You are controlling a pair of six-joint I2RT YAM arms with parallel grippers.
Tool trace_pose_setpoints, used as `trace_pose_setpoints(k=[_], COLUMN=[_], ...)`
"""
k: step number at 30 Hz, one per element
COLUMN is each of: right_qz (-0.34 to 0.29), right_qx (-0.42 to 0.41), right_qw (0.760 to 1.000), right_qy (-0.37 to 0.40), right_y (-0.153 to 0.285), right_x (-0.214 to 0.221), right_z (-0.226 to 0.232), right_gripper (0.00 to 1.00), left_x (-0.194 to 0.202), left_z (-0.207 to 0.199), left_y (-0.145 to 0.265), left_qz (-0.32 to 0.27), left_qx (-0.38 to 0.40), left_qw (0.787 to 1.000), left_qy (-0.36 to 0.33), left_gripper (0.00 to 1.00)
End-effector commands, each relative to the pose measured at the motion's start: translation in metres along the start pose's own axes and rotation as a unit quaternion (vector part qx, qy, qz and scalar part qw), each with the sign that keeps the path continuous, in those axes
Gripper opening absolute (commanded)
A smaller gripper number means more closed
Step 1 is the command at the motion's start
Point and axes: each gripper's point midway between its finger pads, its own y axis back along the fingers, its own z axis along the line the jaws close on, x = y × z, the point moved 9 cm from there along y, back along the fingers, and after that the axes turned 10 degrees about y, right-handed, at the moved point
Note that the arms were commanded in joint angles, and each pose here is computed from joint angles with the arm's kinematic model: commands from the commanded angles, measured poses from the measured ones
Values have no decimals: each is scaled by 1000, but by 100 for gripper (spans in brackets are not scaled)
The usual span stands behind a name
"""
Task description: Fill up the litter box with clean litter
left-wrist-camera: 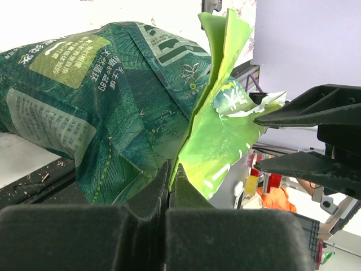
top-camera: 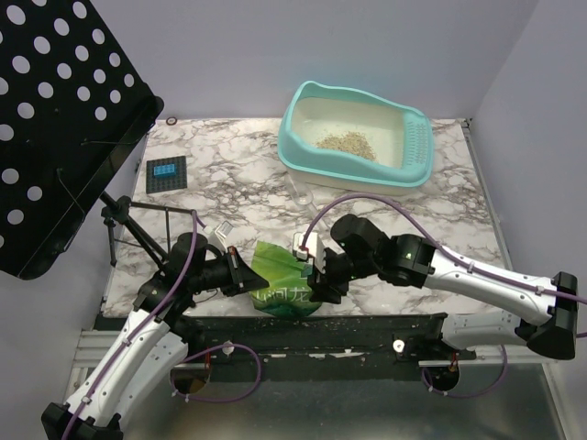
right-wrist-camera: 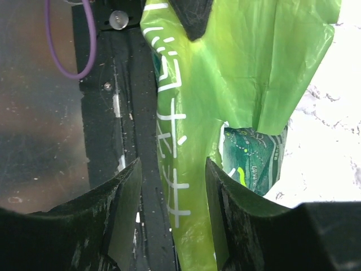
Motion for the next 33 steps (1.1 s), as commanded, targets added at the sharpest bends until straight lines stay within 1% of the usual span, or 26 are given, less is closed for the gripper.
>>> trace_pose_setpoints(k=[1,9,16,17,18,19,20,22,23,25,26,27,28,29,31,33], right_qz=[7,13,54,58,62,64,70,79,84,87,92,93,95,98,103,105], right_qx=[29,-5,-15,-14,-13,-8,-4,3,11,14,23,27,30,38,40,44], right_qw=[999,999,998,998,998,998,998,997,996,996,995,995,995,994,994,993], right_qy=[28,31,9,6,4,4,2,0,-2,-4,-6,-8,-10,-14,-18,-18], right_y=[-11,-23,-38,-38,-39,-38,-38,-37,-35,-32,-30,-29,-27,-25,-22,-19], right_x=[4,9,30,32,35,36,39,43,45,46,47,47,48,47,47,47], right_z=[-6,-3,2,2,3,3,3,3,2,3,2,3,3,2,3,3], right_gripper=[57,57,57,56,53,47,35,3,0,0,0,0,0,0,0,0], left_x=[0,0,-1,-1,-1,-1,-1,-2,-2,-5,-7,-11,-16,-21,-32,-41], left_z=[17,18,16,16,16,16,16,14,14,10,5,0,-7,-17,-39,-56], left_y=[-4,-4,-6,-6,-6,-6,-6,-6,-6,-5,-4,-1,4,10,25,38], left_qz=[-14,-12,-10,-11,-11,-10,-11,-10,-11,-16,-24,-38,-59,-78,-125,-169], left_qx=[-57,-57,-50,-49,-49,-49,-47,-44,-41,-35,-31,-33,-37,-37,-40,-38], left_qw=[998,998,998,998,998,998,998,999,999,999,999,999,997,994,982,967], left_qy=[35,34,34,32,32,32,32,29,26,15,2,-17,-40,-72,-134,-186], left_gripper=[0,0,0,0,0,0,0,0,0,1,5,16,30,34,38,38])
